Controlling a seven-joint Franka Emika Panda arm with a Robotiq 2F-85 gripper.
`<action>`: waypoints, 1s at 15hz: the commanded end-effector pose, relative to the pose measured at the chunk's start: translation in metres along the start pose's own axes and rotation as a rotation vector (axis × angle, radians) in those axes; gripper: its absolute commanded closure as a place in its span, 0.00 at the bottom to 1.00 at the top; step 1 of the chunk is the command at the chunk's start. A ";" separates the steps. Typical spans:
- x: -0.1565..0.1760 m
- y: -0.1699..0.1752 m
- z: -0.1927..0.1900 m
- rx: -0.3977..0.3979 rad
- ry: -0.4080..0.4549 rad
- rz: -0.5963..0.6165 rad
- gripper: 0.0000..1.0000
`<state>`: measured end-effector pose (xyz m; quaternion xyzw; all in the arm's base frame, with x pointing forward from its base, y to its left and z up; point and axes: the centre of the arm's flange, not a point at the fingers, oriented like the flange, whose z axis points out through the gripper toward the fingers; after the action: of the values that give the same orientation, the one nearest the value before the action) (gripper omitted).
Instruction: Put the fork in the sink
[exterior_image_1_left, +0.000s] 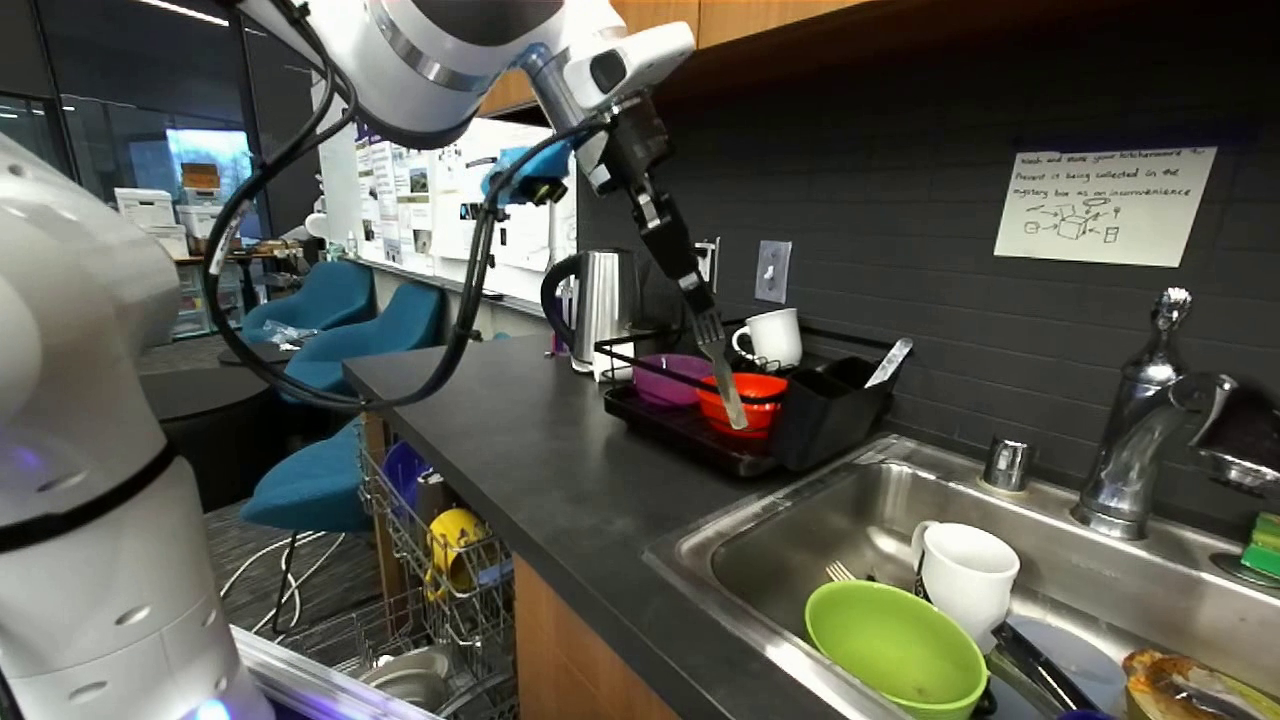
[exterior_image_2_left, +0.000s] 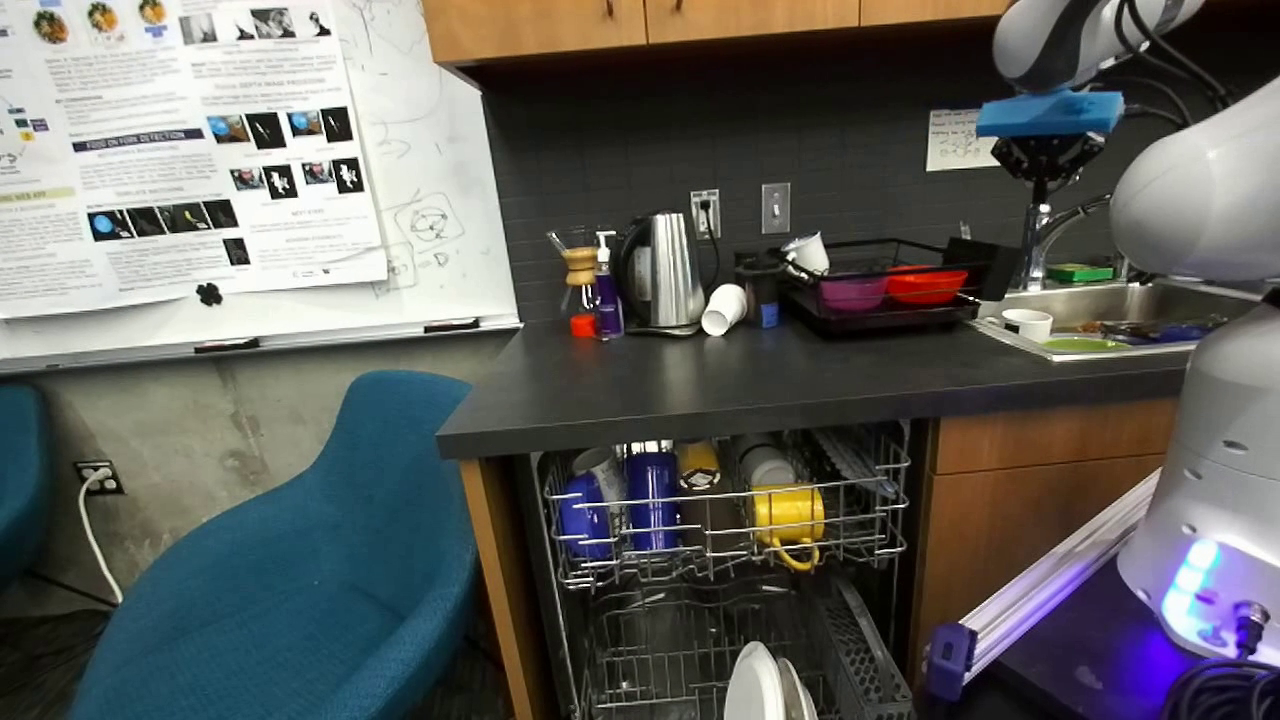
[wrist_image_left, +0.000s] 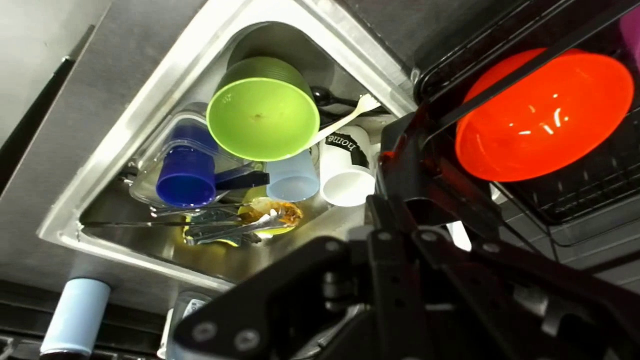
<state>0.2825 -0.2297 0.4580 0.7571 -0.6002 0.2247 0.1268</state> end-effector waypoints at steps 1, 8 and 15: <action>0.031 0.006 0.039 -0.011 -0.036 0.029 1.00; 0.046 0.016 0.096 -0.068 -0.108 0.057 1.00; 0.077 0.039 0.113 -0.132 -0.083 0.098 1.00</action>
<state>0.2816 -0.3349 0.3950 0.7348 -0.6480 0.1574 0.1239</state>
